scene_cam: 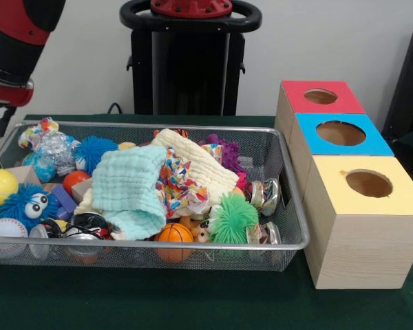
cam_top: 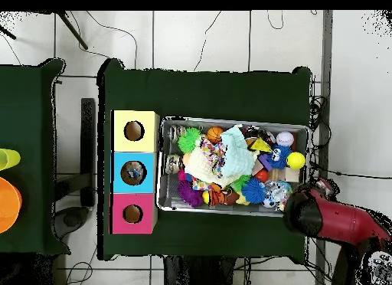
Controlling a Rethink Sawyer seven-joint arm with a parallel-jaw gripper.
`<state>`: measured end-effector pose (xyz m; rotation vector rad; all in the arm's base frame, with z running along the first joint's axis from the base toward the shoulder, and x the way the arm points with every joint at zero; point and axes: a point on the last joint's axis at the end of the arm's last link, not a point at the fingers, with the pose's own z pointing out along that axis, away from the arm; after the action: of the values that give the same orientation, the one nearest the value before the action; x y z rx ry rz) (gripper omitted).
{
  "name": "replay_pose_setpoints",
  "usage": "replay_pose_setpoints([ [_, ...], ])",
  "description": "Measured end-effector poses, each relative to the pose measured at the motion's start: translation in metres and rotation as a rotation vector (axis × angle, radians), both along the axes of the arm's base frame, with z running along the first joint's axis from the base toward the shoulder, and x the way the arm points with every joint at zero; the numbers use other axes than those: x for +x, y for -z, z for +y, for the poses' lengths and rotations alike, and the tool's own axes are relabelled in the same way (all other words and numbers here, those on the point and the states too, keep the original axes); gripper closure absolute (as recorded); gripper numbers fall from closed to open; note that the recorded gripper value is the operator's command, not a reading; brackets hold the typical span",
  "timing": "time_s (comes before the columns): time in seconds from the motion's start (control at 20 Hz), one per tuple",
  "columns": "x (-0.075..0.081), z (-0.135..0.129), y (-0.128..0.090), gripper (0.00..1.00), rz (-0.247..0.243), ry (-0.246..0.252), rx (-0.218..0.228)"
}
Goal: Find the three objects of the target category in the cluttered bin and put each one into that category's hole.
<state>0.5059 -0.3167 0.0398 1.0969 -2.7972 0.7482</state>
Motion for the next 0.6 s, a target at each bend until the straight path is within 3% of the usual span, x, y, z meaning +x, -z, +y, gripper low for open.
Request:
replay_pose_setpoints([
  [0.2,-0.006,-0.003,-0.003,0.00,0.004,0.045,0.017],
  [0.4,-0.012,0.016,0.001,0.00,0.021,0.053,0.039],
  [0.6,-0.016,0.052,0.005,0.00,0.047,0.043,0.062],
])
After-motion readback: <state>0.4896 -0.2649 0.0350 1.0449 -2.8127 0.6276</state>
